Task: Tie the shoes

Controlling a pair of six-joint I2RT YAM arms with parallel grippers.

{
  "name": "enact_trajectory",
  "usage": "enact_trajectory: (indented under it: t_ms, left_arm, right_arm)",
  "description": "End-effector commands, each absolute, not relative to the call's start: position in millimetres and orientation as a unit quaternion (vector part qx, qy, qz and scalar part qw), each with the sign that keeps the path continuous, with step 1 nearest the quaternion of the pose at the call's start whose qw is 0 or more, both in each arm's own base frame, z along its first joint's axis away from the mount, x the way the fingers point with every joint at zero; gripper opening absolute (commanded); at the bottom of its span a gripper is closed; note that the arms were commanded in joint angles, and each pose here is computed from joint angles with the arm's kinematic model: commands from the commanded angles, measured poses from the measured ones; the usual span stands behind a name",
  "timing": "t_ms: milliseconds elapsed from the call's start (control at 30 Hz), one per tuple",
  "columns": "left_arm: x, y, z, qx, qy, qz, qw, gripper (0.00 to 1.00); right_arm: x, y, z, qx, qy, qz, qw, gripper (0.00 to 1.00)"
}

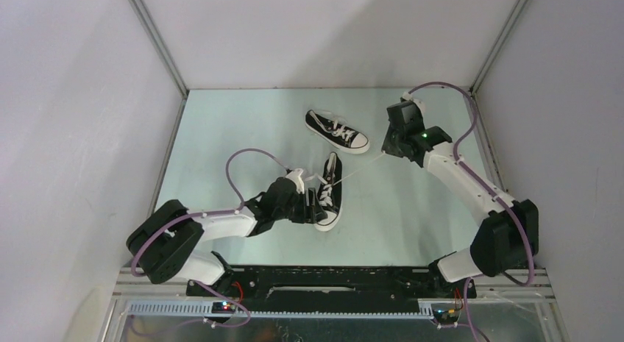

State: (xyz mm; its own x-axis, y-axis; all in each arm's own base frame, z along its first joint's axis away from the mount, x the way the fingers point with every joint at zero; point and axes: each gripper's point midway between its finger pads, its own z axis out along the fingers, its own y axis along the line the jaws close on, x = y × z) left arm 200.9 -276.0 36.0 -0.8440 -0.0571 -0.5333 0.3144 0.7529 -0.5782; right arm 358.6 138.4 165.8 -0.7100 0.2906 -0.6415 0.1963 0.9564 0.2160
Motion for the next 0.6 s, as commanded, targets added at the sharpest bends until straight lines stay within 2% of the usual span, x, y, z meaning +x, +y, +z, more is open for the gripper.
enact_trajectory:
  t_ms: [0,133,267,400,567]
  left_arm:
    - [208.7,-298.6,59.1,0.077,0.874,-0.381,0.291,0.66]
    - [208.7,-316.7,79.9,0.086,0.865,-0.390,0.305,0.69]
    - [207.9,-318.9,93.4,0.086,0.866,-0.377,0.318,0.78]
    - [218.1,-280.3,98.5,0.077,0.887,-0.287,0.353,0.86]
    - [250.9,-222.9,116.4,0.077,0.891,-0.183,0.409,0.83]
  right_arm:
    - [357.1,127.1,196.3,0.121,0.908,0.062,0.397,0.00]
    - [358.8,115.3,196.1,0.126,0.908,0.052,0.396,0.00]
    - [360.7,111.9,187.9,0.127,0.913,0.053,0.384,0.00]
    - [359.9,113.6,177.2,0.128,0.912,0.058,0.385,0.00]
    - [360.1,122.1,172.4,0.115,0.903,0.073,0.408,0.00]
